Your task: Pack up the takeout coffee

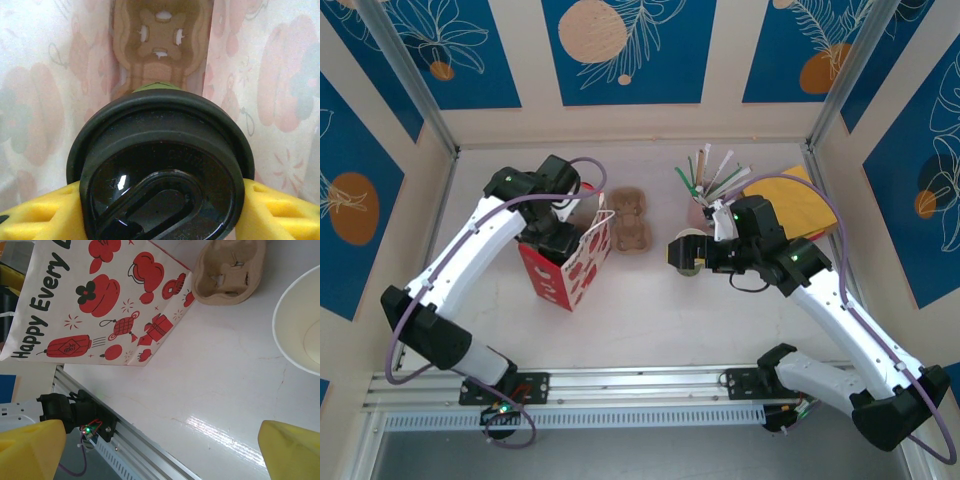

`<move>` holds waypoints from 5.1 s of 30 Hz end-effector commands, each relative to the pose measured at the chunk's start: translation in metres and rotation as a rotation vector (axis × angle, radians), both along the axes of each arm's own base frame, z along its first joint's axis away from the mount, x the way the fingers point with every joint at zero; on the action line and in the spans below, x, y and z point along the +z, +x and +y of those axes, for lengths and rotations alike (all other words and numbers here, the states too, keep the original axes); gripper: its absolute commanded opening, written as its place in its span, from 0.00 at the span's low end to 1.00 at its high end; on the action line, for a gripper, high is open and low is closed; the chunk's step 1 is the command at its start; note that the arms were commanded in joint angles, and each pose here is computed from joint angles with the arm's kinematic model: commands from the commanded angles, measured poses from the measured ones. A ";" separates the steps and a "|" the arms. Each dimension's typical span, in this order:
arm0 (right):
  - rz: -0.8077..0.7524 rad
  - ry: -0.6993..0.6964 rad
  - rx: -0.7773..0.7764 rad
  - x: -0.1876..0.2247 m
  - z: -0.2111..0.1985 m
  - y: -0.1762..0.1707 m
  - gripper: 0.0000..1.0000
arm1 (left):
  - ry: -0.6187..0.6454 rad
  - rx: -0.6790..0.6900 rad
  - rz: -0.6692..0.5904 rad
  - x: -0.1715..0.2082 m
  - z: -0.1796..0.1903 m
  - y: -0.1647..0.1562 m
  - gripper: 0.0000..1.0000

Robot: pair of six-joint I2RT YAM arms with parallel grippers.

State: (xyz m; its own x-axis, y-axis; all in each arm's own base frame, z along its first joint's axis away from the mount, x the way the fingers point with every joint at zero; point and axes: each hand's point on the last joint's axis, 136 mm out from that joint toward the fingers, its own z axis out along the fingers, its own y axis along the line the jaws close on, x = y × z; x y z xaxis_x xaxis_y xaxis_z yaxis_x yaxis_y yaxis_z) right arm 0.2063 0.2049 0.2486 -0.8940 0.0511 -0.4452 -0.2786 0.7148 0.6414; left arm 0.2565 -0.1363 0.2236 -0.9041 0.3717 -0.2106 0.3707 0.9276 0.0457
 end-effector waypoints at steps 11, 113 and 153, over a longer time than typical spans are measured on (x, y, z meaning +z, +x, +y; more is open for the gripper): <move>0.022 0.003 -0.002 -0.006 -0.005 -0.006 0.99 | 0.043 -0.015 0.063 -0.021 0.003 0.002 0.61; 0.025 0.026 0.026 -0.001 0.006 -0.003 0.99 | 0.089 0.061 0.099 -0.048 0.027 -0.021 0.60; -0.057 0.048 0.109 0.018 0.039 -0.006 0.99 | 0.105 0.042 0.071 -0.046 0.028 -0.014 0.60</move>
